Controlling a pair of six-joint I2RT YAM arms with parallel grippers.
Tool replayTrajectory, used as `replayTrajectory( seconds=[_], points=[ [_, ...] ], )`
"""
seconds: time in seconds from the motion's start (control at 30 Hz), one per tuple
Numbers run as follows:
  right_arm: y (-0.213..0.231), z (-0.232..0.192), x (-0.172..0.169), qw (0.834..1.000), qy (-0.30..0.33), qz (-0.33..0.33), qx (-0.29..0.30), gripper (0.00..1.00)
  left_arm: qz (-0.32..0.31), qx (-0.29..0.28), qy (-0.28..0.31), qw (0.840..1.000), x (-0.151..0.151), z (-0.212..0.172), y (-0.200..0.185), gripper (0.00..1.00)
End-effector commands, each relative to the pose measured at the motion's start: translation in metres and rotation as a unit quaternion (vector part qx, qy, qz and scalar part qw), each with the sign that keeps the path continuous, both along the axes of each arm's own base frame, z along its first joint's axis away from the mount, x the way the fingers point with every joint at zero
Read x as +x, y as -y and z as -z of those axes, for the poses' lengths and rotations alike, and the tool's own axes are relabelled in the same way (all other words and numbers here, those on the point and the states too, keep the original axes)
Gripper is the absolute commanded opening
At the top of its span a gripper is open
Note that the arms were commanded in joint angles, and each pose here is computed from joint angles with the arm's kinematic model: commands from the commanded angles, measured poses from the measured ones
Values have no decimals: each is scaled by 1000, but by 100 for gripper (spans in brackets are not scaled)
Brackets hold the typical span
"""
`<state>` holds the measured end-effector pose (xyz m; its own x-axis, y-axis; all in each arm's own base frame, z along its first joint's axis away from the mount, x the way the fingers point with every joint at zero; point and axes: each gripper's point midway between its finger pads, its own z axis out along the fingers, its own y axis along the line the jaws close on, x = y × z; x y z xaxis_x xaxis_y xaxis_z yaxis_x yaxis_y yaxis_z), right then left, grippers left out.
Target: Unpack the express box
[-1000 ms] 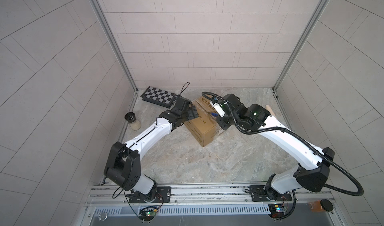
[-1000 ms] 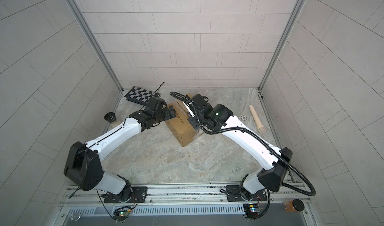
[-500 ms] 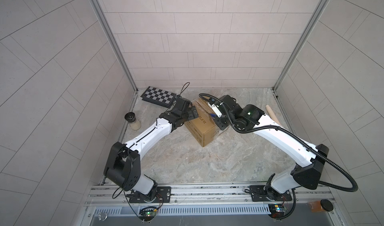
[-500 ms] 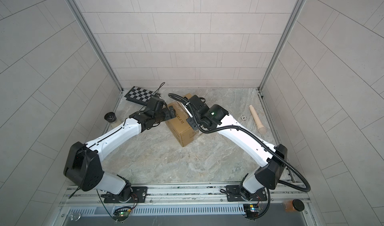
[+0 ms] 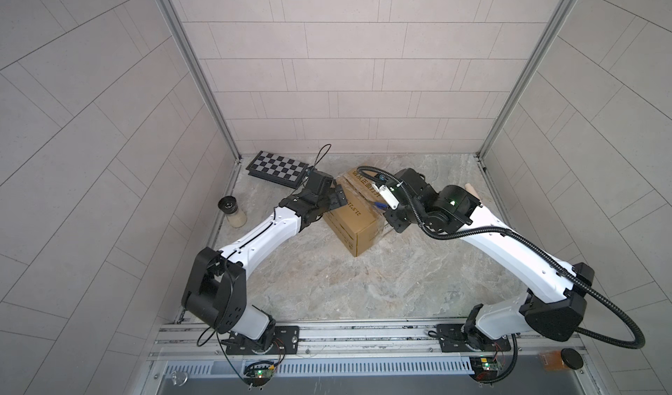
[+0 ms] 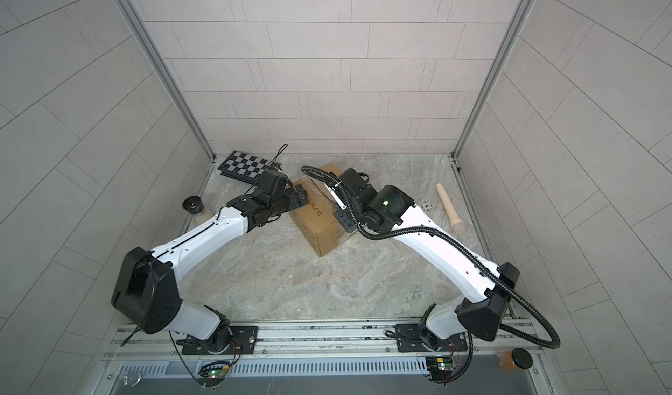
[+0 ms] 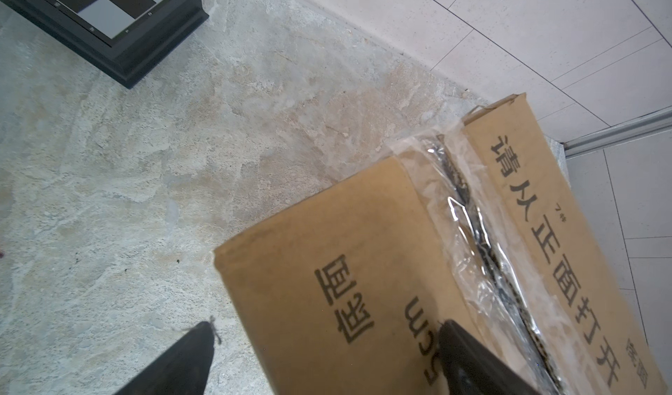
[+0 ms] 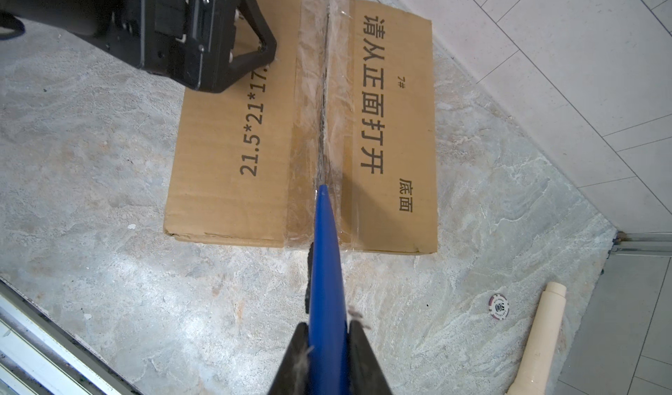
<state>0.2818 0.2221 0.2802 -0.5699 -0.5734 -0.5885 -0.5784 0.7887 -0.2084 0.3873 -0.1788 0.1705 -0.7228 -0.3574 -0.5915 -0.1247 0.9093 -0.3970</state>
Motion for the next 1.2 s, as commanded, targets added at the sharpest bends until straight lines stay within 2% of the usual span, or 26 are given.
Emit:
replayTrajectory(
  seconds=[0.0, 0.13, 0.3, 0.87, 1.17],
  points=[
    [15, 17, -12, 999, -30, 8, -31, 0, -16, 89, -122, 988, -37, 72, -36, 98],
    [-1, 20, 0, 1000, -19, 9, -3, 0, -11, 80, -119, 990, -35, 70, -32, 98],
    [-10, 33, 7, 1000, -21, 12, 4, 0, -4, 66, -110, 992, -33, 66, -27, 98],
    [49, 18, -29, 998, -19, 34, -53, 0, -29, 105, -135, 985, -44, 84, -48, 98],
    [35, 34, -27, 999, -30, 30, -24, 0, -28, 99, -132, 986, -42, 84, -46, 98]
  ],
)
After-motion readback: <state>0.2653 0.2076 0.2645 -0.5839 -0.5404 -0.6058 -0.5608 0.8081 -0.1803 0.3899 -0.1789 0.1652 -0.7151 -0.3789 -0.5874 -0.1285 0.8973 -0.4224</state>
